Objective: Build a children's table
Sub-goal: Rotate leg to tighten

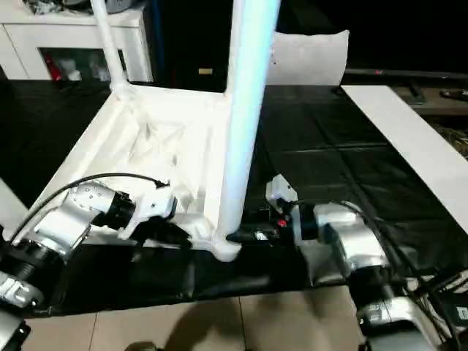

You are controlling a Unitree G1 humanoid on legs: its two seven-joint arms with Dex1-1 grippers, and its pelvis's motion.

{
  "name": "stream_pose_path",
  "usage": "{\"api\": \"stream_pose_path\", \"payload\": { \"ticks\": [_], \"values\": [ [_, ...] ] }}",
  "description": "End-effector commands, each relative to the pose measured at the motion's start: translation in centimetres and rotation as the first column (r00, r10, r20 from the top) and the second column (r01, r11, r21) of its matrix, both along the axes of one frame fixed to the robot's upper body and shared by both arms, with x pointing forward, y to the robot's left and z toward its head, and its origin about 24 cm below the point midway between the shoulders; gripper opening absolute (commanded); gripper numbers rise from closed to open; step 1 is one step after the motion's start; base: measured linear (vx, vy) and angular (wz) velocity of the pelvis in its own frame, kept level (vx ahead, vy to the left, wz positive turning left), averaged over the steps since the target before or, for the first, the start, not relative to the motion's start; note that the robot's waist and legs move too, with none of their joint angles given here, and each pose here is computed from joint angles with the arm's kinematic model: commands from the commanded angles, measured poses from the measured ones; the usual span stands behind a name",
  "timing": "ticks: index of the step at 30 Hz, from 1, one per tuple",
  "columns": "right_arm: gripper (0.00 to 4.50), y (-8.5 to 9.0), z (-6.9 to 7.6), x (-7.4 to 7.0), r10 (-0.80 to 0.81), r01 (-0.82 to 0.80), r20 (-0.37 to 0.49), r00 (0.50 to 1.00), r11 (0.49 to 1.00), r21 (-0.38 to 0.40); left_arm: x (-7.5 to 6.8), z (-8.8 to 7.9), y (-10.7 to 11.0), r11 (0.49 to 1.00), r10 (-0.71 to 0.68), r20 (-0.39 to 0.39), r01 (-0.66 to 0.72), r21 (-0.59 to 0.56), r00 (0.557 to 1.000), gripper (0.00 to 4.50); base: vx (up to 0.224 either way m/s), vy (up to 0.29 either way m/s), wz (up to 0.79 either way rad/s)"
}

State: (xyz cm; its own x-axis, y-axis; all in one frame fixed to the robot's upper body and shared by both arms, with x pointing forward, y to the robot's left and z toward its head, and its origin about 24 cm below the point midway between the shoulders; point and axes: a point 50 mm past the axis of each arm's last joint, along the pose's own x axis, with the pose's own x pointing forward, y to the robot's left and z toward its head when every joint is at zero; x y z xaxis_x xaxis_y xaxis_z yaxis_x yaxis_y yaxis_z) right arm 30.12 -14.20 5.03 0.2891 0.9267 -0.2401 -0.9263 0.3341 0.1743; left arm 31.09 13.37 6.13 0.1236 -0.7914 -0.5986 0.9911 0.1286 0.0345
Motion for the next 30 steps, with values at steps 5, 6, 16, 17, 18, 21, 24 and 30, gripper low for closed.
{"api": "stream_pose_path", "payload": {
  "ticks": [5, 6, 16, 17, 18, 21, 24, 30],
  "values": [
    [1.88, 3.7, 0.3, 2.5, -0.382, 0.382, 0.009, 0.924, 0.924, -0.002, 0.9, 1.2, -5.0, 0.975, 0.175, 0.077, -0.162, -0.155, 0.982, 0.0, 0.0, 0.0, 0.0],
    [1.88, 3.8, 0.3, 2.7, -0.411, 0.411, 0.006, 0.912, 0.912, -0.001, 1.0, 1.2, -5.2, 0.971, 0.192, 0.082, -0.178, -0.158, 0.978, 0.0, 0.0, 0.0, 0.0],
    [2.6, 4.2, 1.1, 3.6, -0.557, 0.556, 0.066, 0.828, 0.83, 0.041, 1.7, 1.5, -5.7, 0.952, 0.283, 0.144, -0.259, -0.165, 0.948, 0.0, 0.0, 0.0, 0.0],
    [2.7, 4.1, 1.2, 3.5, -0.559, 0.557, 0.071, 0.826, 0.829, 0.044, 1.7, 1.4, -5.5, 0.952, 0.286, 0.147, -0.263, -0.159, 0.947, 0.0, 0.0, 0.0, 0.0],
    [2.86, 3.8, 1.2, 3.5, -0.563, 0.561, 0.075, 0.823, 0.827, 0.049, 1.7, 1.4, -5.3, 0.952, 0.287, 0.149, -0.264, -0.155, 0.946, 0.0, 0.0, 0.0, 0.0],
    [3.1, 2.7, 1.3, 3.3, -0.572, 0.569, 0.093, 0.815, 0.821, 0.059, 1.9, 1.3, -4.3, 0.953, 0.29, 0.159, -0.269, -0.14, 0.944, 0.0, 0.0, 0.0, 0.0],
    [3.36, 1.5, 1.2, 2.6, -0.535, 0.538, 0.158, 0.83, 0.842, 0.027, 2.0, 1.3, -3.2, 0.958, 0.275, 0.174, -0.255, -0.128, 0.945, 0.0, 0.0, 0.0, 0.0],
    [3.89, -0.5, 0.8, 0.4, -0.459, 0.458, 0.115, 0.881, 0.888, 0.032, 1.4, 1.2, -1.3, 0.988, 0.139, 0.168, -0.126, -0.086, 0.976, 0.0, 0.0, 0.0, 0.0]
  ]
}}
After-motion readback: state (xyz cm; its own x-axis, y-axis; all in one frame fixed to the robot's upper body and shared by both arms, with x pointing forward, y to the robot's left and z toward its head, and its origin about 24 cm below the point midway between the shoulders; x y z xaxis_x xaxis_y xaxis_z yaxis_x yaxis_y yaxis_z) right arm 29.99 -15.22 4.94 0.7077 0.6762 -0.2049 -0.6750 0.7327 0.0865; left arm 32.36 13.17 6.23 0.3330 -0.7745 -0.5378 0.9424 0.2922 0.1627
